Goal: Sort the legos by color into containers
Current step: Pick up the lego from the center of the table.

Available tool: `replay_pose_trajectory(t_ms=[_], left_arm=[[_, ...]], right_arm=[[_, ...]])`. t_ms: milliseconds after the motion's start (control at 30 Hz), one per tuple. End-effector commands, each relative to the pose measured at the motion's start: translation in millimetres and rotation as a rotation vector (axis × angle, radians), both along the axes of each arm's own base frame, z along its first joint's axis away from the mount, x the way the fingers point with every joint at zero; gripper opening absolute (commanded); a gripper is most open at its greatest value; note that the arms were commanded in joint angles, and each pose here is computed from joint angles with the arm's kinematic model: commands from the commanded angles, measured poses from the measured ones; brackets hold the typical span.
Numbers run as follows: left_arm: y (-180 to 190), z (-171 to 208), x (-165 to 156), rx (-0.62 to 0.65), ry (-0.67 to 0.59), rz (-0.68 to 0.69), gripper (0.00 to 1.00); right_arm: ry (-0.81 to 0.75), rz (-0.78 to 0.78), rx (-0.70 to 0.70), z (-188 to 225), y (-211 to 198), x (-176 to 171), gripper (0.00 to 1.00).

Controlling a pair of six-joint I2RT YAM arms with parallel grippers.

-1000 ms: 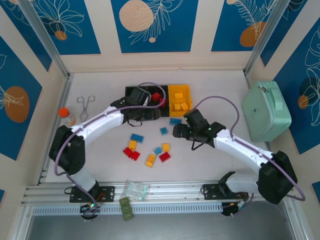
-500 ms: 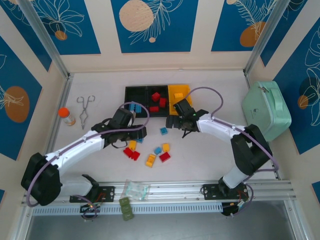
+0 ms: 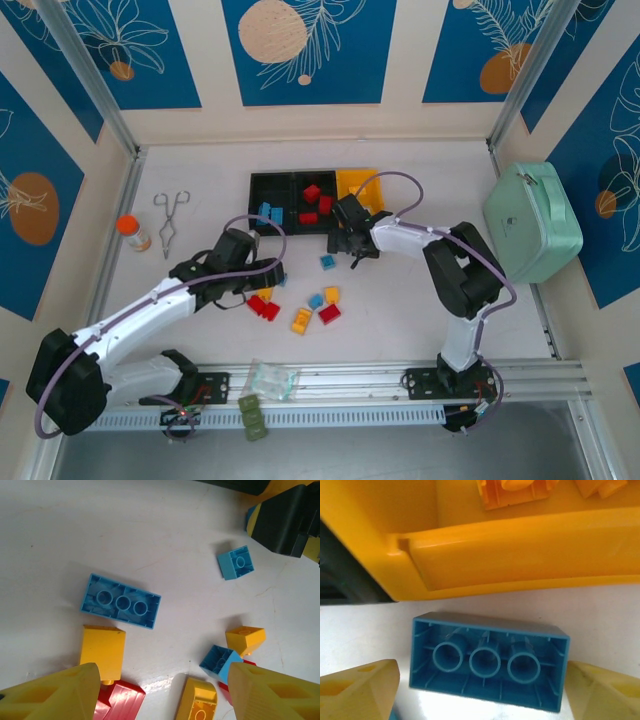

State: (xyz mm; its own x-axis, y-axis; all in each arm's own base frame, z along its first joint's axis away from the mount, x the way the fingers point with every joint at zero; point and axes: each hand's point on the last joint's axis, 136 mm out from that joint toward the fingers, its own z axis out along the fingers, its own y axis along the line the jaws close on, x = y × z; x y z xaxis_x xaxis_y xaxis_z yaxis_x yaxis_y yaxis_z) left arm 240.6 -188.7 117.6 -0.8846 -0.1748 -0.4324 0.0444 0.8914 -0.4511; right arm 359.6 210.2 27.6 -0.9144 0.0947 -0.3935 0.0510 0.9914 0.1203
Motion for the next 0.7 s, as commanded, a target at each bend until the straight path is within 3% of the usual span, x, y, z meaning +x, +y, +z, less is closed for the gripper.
replay_pose_trajectory(t_ms=[0, 233, 500, 667], left_arm=[[6, -6, -5, -0.004, 0.023, 0.024, 0.68], [6, -12, -6, -0.010, 0.035, 0.030, 0.68], [6, -14, -6, -0.010, 0.043, 0.034, 0.67], [7, -14, -7, -0.008, 0.042, 0.040, 0.67]], right_arm=[[-0.016, -0.023, -0.024, 1, -3, 9, 0.83], [-0.026, -0.015, -0.054, 0, -4, 14, 0.79], [-0.040, 0.026, -0.084, 4, 0, 10, 0.62], [-0.055, 0.040, -0.078, 17, 5, 0, 0.61]])
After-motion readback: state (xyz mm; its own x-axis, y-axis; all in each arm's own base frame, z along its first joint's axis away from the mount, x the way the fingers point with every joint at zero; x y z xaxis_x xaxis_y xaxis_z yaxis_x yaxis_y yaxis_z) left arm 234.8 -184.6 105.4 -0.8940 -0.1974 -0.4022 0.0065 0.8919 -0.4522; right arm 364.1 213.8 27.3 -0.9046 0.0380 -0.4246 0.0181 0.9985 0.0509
